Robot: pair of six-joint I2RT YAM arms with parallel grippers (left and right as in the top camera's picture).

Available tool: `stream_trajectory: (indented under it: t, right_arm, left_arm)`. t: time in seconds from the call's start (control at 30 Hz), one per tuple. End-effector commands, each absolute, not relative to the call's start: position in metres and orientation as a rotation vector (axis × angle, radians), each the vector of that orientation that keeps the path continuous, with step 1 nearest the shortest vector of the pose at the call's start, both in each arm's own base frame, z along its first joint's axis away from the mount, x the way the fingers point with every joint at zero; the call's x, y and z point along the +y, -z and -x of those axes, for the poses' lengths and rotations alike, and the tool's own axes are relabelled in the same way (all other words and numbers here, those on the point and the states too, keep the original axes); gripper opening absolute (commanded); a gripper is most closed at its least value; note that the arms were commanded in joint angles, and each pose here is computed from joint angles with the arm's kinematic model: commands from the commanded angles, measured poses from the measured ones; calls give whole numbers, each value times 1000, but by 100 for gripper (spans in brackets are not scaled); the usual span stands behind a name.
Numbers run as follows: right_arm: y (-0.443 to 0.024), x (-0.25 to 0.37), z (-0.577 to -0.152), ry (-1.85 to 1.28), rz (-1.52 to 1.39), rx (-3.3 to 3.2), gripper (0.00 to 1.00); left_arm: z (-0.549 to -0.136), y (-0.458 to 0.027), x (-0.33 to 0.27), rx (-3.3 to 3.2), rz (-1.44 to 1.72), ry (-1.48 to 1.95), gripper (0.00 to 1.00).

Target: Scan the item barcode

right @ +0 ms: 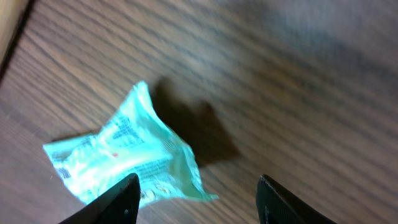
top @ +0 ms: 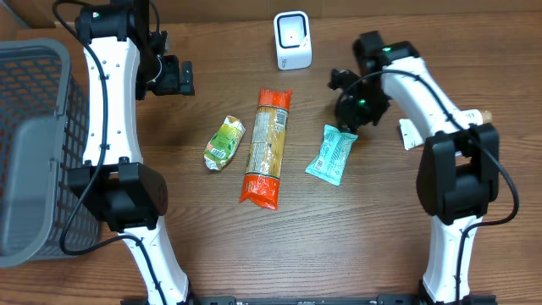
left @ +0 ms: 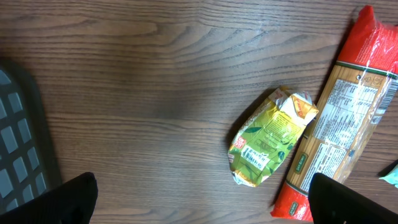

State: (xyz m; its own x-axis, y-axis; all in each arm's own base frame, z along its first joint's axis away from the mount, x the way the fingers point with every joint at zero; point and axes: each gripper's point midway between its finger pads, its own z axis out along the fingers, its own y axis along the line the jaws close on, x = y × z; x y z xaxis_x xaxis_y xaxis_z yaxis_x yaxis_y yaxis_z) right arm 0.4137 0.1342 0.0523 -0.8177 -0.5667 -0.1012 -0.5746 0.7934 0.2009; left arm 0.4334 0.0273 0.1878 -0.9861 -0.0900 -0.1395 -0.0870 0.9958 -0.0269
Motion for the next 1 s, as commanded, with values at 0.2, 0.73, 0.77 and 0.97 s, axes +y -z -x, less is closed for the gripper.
stream_trajectory:
  t: [0.2,0.73,0.77,0.97]
  right_arm:
    - [-53,138,-403,-735,852,2933,60]
    - [-14,136,-389,-749,896,2932,44]
    - [-13,136,-388,-751,884,2943,40]
    - [-13,136,-389,-754,581,3063,14]
  left_arm:
    - [-434,-184,28,3009,104,21,100]
    - [-434,-184,28,3009,104,21,100]
    - [-434,-184,28,3009,104,21,100]
    - [-434,-184,28,3009,104,21,100]
